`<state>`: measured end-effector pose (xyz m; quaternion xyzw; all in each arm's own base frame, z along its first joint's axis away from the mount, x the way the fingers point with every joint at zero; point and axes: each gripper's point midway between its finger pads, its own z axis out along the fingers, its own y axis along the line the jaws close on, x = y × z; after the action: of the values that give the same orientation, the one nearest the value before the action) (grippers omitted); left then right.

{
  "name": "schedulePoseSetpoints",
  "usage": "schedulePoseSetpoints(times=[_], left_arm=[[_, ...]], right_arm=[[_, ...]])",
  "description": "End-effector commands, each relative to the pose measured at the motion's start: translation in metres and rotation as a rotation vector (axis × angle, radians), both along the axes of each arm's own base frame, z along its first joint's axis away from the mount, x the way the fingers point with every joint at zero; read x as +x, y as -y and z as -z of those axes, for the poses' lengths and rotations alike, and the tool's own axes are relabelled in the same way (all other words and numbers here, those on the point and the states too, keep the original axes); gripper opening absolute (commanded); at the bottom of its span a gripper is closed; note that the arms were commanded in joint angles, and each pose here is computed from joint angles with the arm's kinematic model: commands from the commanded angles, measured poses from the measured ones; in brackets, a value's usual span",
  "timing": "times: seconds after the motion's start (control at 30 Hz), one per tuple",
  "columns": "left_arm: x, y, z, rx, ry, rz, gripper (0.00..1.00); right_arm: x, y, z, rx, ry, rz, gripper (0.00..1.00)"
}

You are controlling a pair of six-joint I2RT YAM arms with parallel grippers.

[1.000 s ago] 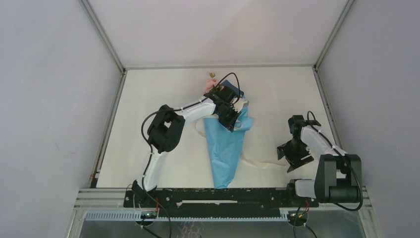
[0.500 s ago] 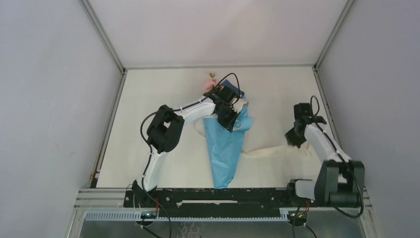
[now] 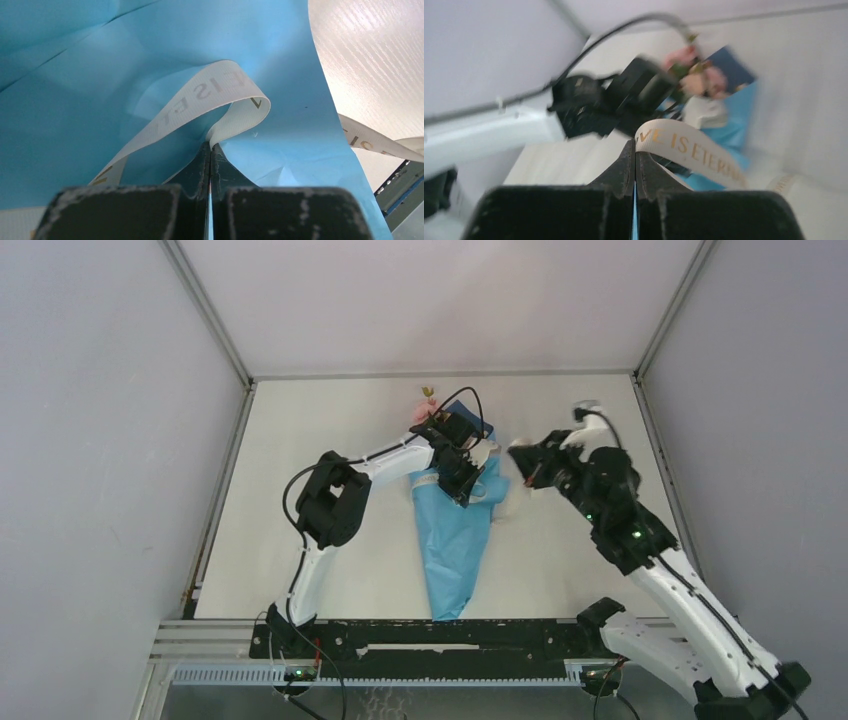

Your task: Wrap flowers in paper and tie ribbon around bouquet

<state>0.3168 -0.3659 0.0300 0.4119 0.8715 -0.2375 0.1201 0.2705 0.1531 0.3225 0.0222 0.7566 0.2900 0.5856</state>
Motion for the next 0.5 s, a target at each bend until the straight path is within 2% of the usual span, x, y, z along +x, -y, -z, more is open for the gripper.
schedulePoseSetpoints(times=[0.0,0.17,0.33,0.47], left_arm=[[0.001,0.002,-0.031,-0.050,0.019,0.032,0.00],[0.004,-0.002,-0.040,-0.075,0.009,0.018,0.00],[0.015,-0.013,-0.058,-0.113,0.012,-0.021,0.00],[0.020,-0.025,-0.074,-0.123,0.025,-0.039,0.00]], right_arm=[[-0.019,-0.077,0.040,-0.016,0.006,-0.351,0.00],[-0.028,-0.118,0.094,-0.022,-0.085,-0.503,0.00],[-0.026,-0.128,0.167,-0.031,-0.254,-0.508,0.00],[-0.018,-0.133,0.205,-0.043,-0.357,-0.489,0.00]])
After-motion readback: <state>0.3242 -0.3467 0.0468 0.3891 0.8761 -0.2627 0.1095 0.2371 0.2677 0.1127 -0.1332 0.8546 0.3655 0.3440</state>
